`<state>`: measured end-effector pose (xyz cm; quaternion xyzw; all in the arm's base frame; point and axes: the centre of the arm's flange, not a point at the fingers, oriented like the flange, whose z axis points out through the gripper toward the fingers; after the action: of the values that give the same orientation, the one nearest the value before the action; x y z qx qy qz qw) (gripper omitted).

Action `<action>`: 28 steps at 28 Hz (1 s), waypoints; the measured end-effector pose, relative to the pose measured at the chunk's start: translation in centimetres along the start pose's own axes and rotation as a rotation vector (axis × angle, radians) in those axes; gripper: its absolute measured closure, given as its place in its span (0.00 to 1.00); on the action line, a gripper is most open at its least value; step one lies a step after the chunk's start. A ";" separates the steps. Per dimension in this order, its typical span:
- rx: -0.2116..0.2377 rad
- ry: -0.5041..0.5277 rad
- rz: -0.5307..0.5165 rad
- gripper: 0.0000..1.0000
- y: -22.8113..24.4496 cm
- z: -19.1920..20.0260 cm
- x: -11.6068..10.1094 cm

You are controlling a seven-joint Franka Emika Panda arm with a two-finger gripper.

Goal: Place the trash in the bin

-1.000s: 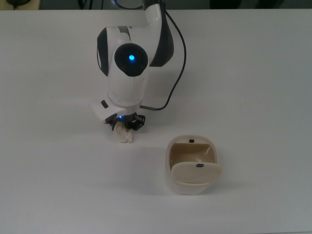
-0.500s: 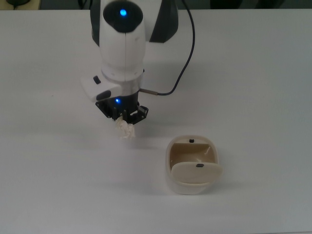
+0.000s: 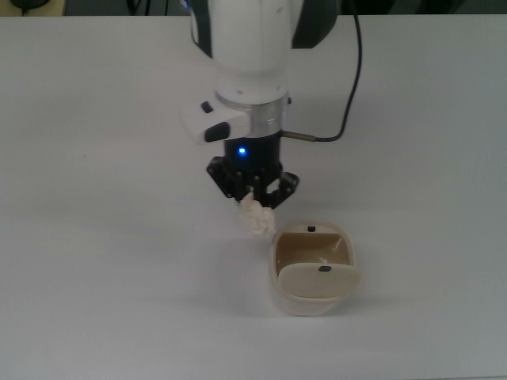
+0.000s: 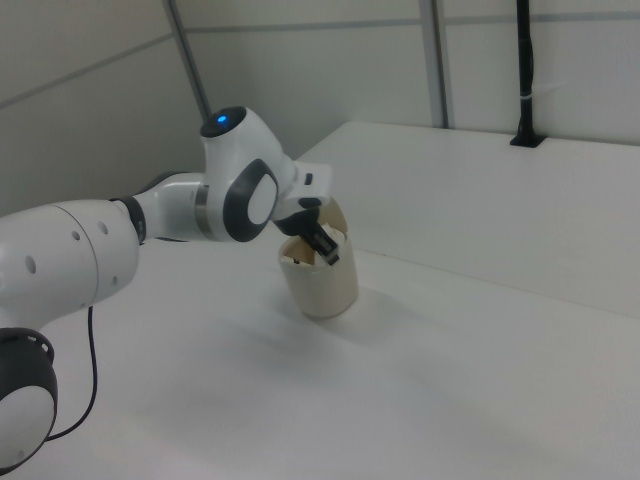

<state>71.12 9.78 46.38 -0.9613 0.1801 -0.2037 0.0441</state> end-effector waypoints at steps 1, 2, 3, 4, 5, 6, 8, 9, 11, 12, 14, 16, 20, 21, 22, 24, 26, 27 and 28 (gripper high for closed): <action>0.007 0.005 0.003 0.86 -0.5 0.0 -0.2; 0.016 0.011 0.010 0.86 -1.0 -0.1 -0.4; 0.025 0.018 0.017 0.86 -1.5 -0.2 -0.5; 0.033 0.024 0.024 0.86 -1.9 -0.2 -0.7; 0.040 0.027 0.032 0.86 -2.4 -0.2 -0.9; 0.048 0.029 0.040 0.86 -2.9 -0.1 -1.1; 0.057 0.030 0.052 0.86 -3.7 0.3 -1.6; 0.062 0.029 0.060 0.86 -4.0 0.5 -1.8; 0.071 0.027 0.081 0.86 -4.6 1.0 -2.2; 0.073 0.027 0.089 0.86 -4.8 1.2 -2.3; 0.076 0.026 0.112 0.87 -4.9 1.6 -2.4; 0.079 0.027 0.147 0.81 -4.9 1.8 -2.3; 0.074 0.041 0.175 0.67 -4.9 1.5 -2.0; 0.073 0.047 0.179 0.62 -4.9 1.4 -1.8; 0.073 0.049 0.180 0.60 -5.0 1.3 -1.8; 0.073 0.051 0.181 0.53 -5.0 1.2 -1.8; 0.073 0.051 0.181 0.43 -5.0 1.2 -1.8; 0.073 0.050 0.181 0.41 -5.0 1.3 -1.8; 0.073 0.050 0.181 0.34 -5.0 1.3 -1.8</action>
<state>71.74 15.15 45.34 -0.9335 0.2595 -0.2293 0.0930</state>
